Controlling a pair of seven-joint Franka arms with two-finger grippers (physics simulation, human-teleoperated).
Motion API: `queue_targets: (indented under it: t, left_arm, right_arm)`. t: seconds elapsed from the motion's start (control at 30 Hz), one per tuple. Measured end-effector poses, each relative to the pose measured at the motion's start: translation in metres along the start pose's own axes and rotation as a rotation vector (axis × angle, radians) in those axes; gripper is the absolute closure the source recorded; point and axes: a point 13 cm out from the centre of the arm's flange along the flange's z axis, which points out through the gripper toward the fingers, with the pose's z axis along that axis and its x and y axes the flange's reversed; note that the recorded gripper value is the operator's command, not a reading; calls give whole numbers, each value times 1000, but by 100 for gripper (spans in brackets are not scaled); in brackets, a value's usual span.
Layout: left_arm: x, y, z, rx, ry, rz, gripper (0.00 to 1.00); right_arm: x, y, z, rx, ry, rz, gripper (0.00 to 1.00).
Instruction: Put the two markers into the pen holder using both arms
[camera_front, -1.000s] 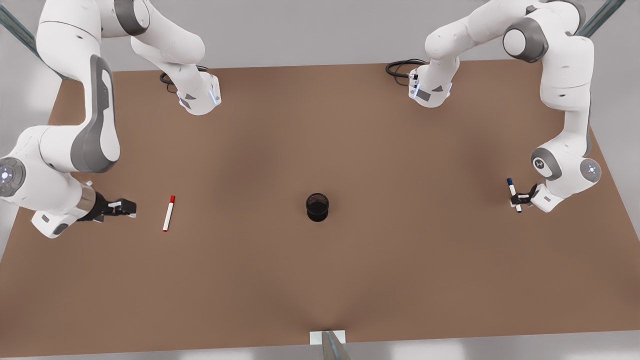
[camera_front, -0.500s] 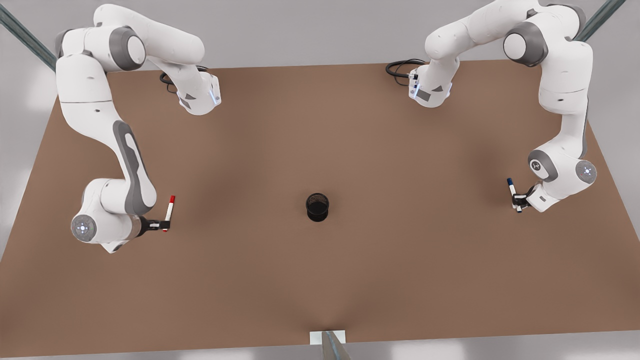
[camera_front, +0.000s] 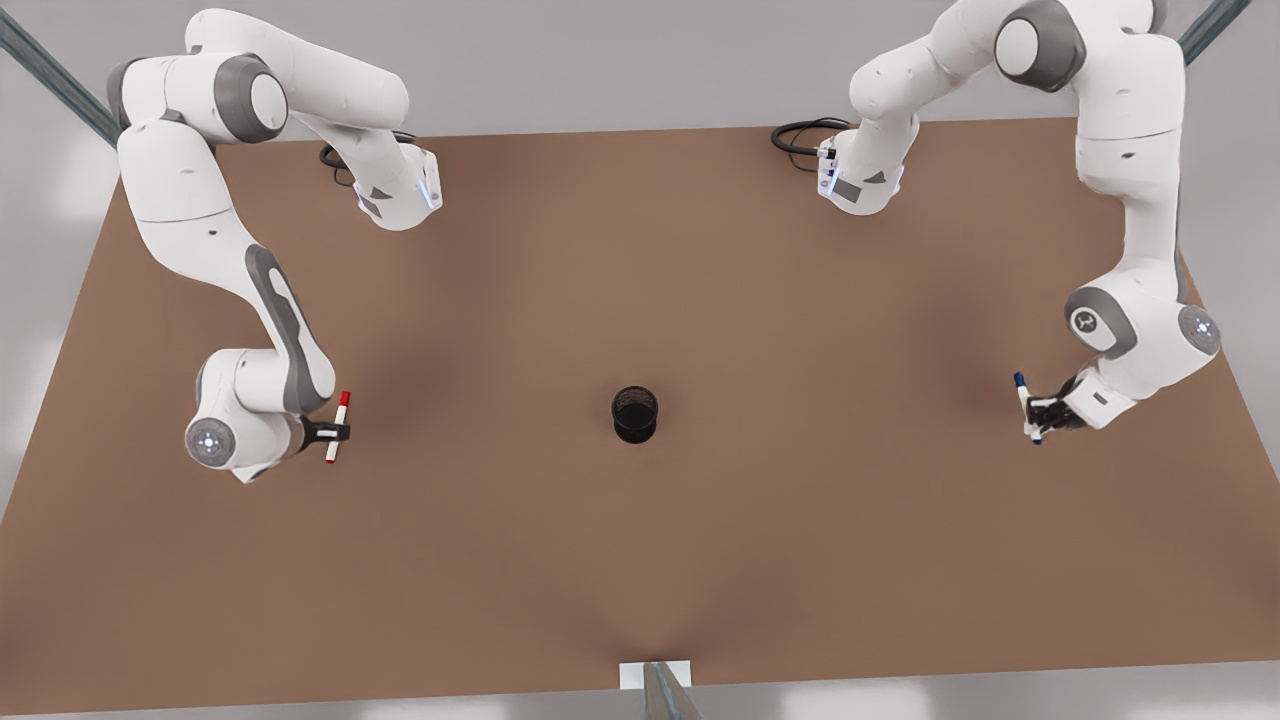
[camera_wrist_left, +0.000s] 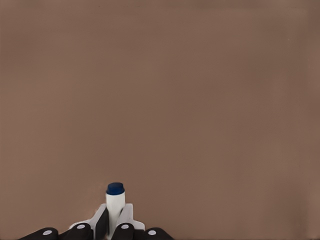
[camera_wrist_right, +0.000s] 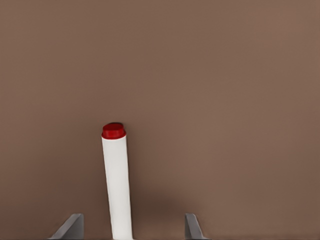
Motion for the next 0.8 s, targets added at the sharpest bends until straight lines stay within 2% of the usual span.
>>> queue_targets:
  t: [0.2,0.3,0.37,0.57,0.6,0.67,0.8]
  left_arm:
    - [-118,-308,-28,478,-135,58,79]
    - [-127,-469,-11,617,-158,114,79]
    - [-125,-529,-8,682,-188,97,79]
    - [-105,-625,6,763,-273,43,79]
    - [-104,-629,11,763,-285,33,79]
    - [-102,-640,24,758,-305,30,79]
    - [-94,-652,50,713,-338,58,79]
  right_arm:
    - [1,6,7,14,-6,10,26]
    - [-2,13,8,19,-11,12,28]
    - [-5,18,8,20,-18,13,30]
    - [-8,17,16,15,-19,36,41]
    - [-8,17,17,14,-18,40,44]
    - [-9,17,18,10,-18,46,58]
    - [-11,20,15,-4,-23,49,64]
